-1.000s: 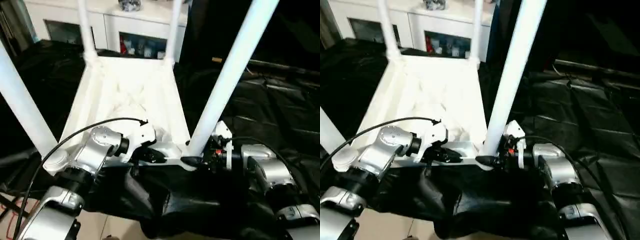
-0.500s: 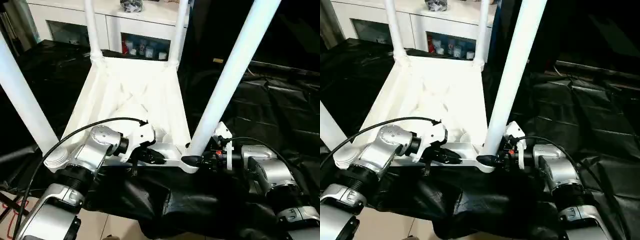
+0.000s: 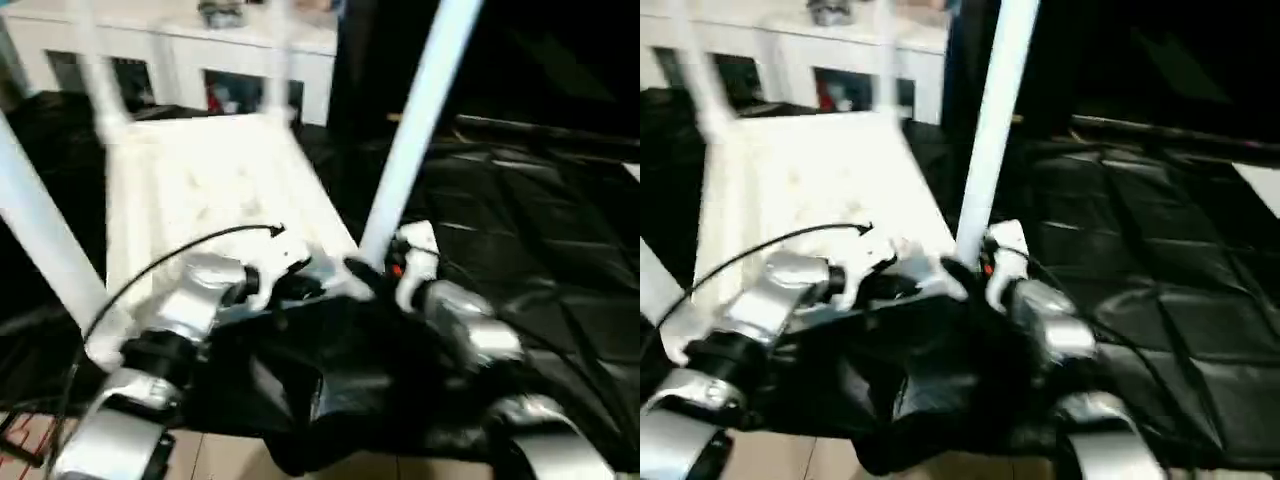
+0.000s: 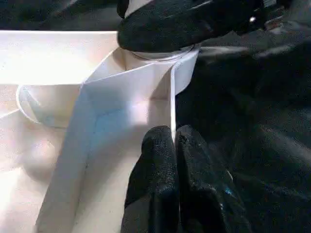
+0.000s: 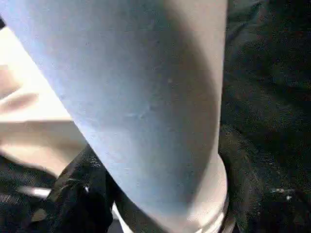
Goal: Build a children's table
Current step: Rotate leg to tighten
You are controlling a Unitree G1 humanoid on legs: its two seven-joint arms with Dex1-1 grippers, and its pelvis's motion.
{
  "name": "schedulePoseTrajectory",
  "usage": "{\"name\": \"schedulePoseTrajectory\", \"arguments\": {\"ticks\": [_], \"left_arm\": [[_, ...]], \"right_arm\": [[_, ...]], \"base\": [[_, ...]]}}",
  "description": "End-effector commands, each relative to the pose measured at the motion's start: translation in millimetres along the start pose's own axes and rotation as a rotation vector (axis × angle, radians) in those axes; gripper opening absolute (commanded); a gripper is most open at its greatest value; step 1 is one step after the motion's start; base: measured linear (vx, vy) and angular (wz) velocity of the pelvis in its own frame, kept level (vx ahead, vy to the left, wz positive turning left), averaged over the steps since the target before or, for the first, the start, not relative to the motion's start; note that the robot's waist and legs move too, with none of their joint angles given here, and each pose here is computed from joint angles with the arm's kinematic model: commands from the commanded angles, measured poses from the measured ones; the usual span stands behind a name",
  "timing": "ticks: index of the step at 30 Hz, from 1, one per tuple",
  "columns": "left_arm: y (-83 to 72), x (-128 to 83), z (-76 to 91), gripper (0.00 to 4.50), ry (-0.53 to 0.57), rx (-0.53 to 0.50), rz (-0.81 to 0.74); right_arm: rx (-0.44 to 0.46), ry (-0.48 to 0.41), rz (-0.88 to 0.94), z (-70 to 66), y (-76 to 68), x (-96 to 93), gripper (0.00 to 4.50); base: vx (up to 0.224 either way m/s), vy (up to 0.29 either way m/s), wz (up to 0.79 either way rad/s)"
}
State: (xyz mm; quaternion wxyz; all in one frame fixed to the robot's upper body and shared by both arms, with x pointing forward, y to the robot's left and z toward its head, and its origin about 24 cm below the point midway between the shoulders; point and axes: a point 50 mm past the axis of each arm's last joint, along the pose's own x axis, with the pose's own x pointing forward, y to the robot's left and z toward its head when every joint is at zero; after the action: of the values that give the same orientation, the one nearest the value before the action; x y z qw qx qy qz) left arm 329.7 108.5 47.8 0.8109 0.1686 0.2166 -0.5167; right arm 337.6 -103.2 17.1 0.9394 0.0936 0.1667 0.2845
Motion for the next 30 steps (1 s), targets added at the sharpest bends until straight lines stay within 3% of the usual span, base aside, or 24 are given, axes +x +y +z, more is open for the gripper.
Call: {"name": "schedulePoseTrajectory", "arguments": {"ticks": [1,2,5,8,11,13,16,20,30], "left_arm": [[-39.3,33.5,27.0,0.00,-0.111,0.033,-0.178],[-39.3,33.5,27.0,0.00,-0.111,0.033,-0.178],[-40.5,34.8,27.4,0.00,-0.107,0.045,-0.190],[-38.3,33.6,26.2,0.00,-0.095,0.053,-0.182],[-34.5,29.5,24.0,0.00,-0.088,0.058,-0.177],[-29.4,22.4,21.2,0.00,-0.080,0.070,-0.178],[-27.5,18.0,19.9,0.00,-0.082,0.082,-0.194],[-23.5,8.7,15.3,0.00,-0.070,0.100,-0.235],[-4.6,-1.9,12.9,0.00,-0.042,0.103,-0.218]], "right_arm": [[-0.027,0.116,0.027,-24.9,22.4,12.1,2.65],[-0.027,0.116,0.027,-24.9,22.4,12.1,3.21],[0.016,0.084,0.099,-16.8,26.7,14.1,3.41],[-0.019,0.076,0.137,-13.5,25.9,12.7,3.72],[-0.078,0.063,0.202,-10.5,23.7,7.5,3.72],[-0.122,0.039,0.346,-6.4,21.7,-4.2,3.72],[-0.135,0.055,0.468,-7.1,22.1,-13.9,3.72],[-0.149,0.161,0.728,-14.2,21.3,-40.8,3.72],[-0.152,0.281,0.883,-20.5,22.6,-59.9,3.57]], "base": [[0.000,0.000,0.00],[0.000,0.000,0.00],[0.000,0.000,0.00],[0.000,0.000,0.00],[0.000,0.000,0.00],[0.000,0.000,0.00],[0.000,0.000,0.00],[0.000,0.000,0.00],[0.000,0.000,0.00]]}}
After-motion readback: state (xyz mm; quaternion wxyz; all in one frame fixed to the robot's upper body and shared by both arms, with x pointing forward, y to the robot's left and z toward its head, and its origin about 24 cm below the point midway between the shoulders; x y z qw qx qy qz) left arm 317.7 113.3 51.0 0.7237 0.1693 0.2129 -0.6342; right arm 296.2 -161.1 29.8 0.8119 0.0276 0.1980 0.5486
